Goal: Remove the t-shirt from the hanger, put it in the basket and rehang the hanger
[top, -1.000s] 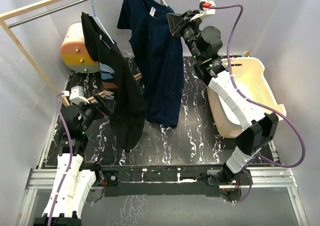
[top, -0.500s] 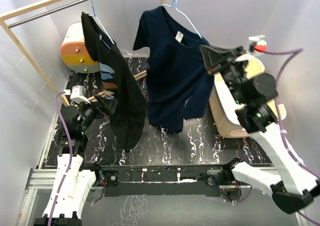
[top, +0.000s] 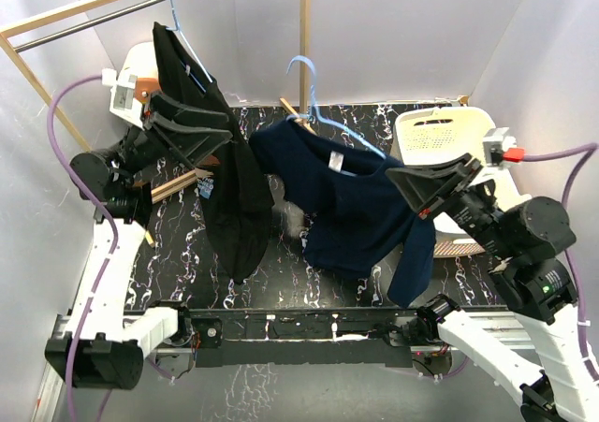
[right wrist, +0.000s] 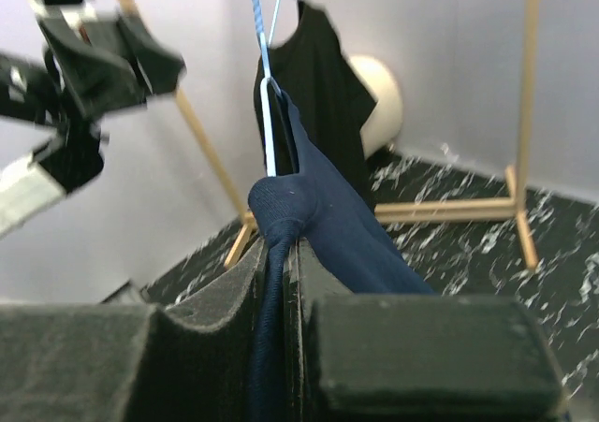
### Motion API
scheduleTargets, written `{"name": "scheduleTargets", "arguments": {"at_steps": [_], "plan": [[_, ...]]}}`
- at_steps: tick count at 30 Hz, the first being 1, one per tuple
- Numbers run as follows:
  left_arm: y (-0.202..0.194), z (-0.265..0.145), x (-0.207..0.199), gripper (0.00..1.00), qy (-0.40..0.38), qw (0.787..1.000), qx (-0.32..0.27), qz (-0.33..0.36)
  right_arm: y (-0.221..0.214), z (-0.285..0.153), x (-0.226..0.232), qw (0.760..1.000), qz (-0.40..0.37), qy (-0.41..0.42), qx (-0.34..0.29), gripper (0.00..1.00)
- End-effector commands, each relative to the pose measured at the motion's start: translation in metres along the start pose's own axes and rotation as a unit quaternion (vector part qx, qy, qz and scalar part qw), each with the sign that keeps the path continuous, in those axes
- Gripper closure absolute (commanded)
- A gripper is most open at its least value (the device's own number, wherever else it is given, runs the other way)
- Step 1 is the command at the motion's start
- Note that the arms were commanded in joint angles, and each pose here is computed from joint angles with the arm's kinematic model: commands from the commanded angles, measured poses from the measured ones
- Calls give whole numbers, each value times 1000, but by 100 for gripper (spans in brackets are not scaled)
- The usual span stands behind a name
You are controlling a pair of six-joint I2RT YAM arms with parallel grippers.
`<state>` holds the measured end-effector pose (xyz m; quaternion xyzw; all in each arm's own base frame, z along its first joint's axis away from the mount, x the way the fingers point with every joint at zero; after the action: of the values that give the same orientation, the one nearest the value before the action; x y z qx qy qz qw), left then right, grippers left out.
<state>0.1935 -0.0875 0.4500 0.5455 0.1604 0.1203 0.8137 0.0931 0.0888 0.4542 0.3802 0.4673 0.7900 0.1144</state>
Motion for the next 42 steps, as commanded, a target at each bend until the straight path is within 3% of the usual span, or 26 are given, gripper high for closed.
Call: {"name": "scheduleTargets", "arguments": {"at_steps": [1,3,4,5,8,16,24,28,30,32,35,39,42], "plan": [[30,22,-24,61,-147,989,12,22,-13,-6,7,997,33,45,61,92],[28,36,-20,64,-165,986,30,13,-15,-5,9,995,40,59,69,92],[26,44,-19,56,-170,985,43,7,-16,-5,10,994,43,67,72,92],[22,51,-17,37,-174,983,56,7,-15,-4,12,993,47,75,75,92],[4,67,-13,25,-202,974,99,-9,-12,-3,17,991,49,98,79,92],[-12,79,-20,23,-277,955,102,-41,-1,-5,28,989,46,122,75,92],[-27,84,-25,24,-274,955,106,-48,2,-9,31,989,43,127,67,92],[-32,88,-33,32,-288,951,100,-54,2,-8,30,990,45,121,65,92],[-35,92,-38,42,-295,948,101,-61,2,-7,29,990,45,119,63,92],[-39,95,-41,59,-301,946,103,-67,1,-6,29,990,45,118,63,92],[-40,98,-45,100,-308,943,105,-69,-3,-6,26,990,49,114,67,92],[-34,97,-48,100,-305,944,111,-58,-11,-11,19,991,53,85,85,87],[-24,95,-50,100,-281,952,120,-33,-23,-21,9,992,48,45,110,62]]}}
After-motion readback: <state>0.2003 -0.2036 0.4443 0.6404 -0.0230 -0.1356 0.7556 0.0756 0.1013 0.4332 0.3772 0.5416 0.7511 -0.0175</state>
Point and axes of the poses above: each gripper's point midway between its finger pads, its own z axis out along the fingers, its own x axis along the line the jaws close on, y = z × x, the point moved 10 cm from there along -z, back along the fingers, and after that the axes turned 13 degrees about z, right-handed, at the moved point
